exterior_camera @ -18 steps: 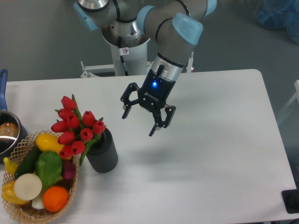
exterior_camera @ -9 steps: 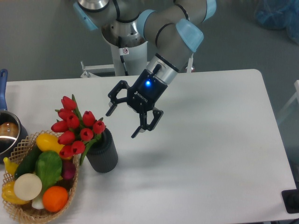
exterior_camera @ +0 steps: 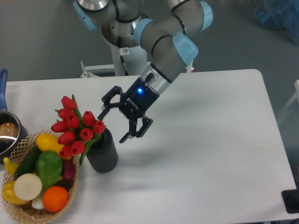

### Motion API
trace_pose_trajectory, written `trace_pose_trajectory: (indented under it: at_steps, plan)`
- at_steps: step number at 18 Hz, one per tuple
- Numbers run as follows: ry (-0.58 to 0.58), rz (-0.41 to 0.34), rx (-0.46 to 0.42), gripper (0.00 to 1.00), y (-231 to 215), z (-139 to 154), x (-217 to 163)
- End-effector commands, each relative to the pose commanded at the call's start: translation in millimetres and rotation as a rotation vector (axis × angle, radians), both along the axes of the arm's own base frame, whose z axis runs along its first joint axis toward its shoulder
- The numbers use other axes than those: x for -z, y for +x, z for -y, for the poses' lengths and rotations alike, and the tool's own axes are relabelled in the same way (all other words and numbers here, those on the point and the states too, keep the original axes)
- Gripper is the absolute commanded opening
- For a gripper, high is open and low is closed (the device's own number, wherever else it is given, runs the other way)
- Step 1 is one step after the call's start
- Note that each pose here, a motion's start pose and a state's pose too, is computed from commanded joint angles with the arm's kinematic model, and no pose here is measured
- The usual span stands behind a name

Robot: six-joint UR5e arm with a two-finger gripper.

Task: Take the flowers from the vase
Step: 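Lower the open gripper around the tulip stems above the vase rim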

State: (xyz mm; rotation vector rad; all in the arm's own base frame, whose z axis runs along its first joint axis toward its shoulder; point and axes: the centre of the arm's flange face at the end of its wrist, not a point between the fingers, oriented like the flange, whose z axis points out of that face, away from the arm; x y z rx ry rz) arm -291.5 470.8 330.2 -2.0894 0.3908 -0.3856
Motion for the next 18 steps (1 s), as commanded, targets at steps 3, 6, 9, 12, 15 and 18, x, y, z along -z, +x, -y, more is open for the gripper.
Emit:
trace_pose_trajectory:
  at_steps: [3, 6, 9, 12, 15, 18]
  plan:
    - [-0.005, 0.006, 0.024, 1.0, 12, -6, 4]
    - [-0.005, 0.01, 0.046, 1.0, 22, -12, 6]
    - [-0.003, 0.024, 0.066, 1.0, 30, -19, 11]
    - [0.009, 0.038, 0.069, 0.9, 30, -19, 11]
    - [0.02, 0.023, 0.079, 0.55, 30, -18, 12]
    - [0.032, 0.003, 0.088, 0.35, 28, -17, 12]
